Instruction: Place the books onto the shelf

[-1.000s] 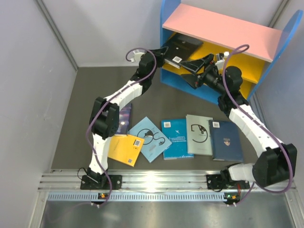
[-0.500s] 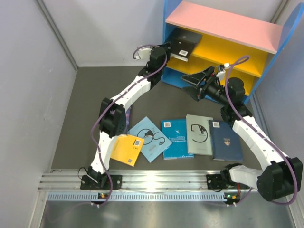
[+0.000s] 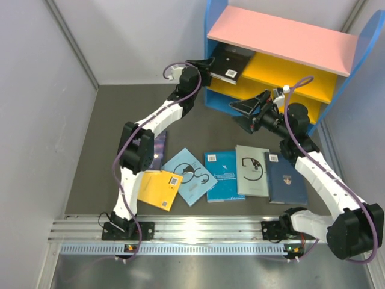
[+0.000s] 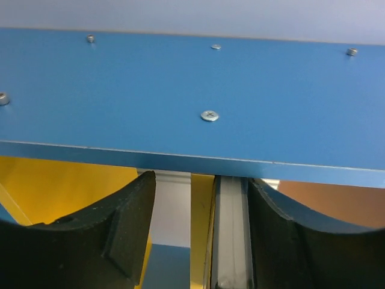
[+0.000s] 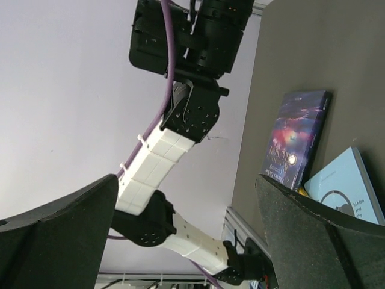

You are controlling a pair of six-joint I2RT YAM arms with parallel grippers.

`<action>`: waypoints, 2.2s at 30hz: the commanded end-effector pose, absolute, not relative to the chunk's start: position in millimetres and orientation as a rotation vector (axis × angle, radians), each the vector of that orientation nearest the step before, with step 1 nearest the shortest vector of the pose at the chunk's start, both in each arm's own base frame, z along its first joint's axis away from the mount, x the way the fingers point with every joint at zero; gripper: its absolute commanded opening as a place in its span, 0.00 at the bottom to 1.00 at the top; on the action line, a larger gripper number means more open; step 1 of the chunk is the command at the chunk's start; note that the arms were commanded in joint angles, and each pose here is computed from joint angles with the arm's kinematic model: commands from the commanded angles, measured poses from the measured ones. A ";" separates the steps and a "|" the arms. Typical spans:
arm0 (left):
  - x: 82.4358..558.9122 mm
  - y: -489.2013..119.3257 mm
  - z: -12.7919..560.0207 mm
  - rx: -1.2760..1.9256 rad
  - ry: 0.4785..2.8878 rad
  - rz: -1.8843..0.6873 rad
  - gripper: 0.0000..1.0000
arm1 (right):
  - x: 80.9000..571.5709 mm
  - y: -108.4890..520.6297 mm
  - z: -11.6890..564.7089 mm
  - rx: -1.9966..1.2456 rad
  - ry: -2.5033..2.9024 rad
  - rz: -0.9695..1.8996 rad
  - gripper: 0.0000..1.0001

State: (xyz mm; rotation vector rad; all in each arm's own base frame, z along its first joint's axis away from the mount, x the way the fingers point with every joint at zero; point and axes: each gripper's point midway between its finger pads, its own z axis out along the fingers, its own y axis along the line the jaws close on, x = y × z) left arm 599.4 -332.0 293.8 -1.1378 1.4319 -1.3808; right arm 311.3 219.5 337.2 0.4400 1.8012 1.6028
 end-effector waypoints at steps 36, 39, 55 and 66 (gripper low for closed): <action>554.4 -248.8 334.2 -0.881 1.505 -1.532 0.99 | 448.1 244.0 327.5 0.548 1.674 1.536 0.22; 535.6 -241.2 333.2 -0.844 1.557 -1.514 0.99 | 462.5 252.8 326.4 0.570 1.662 1.538 0.21; 437.4 -196.5 296.0 -0.779 1.801 -1.295 0.99 | 509.5 249.9 326.9 0.670 1.595 1.472 0.21; 381.0 -76.0 226.5 -0.806 2.072 -0.604 0.99 | 424.5 302.8 342.8 0.269 1.716 1.497 0.84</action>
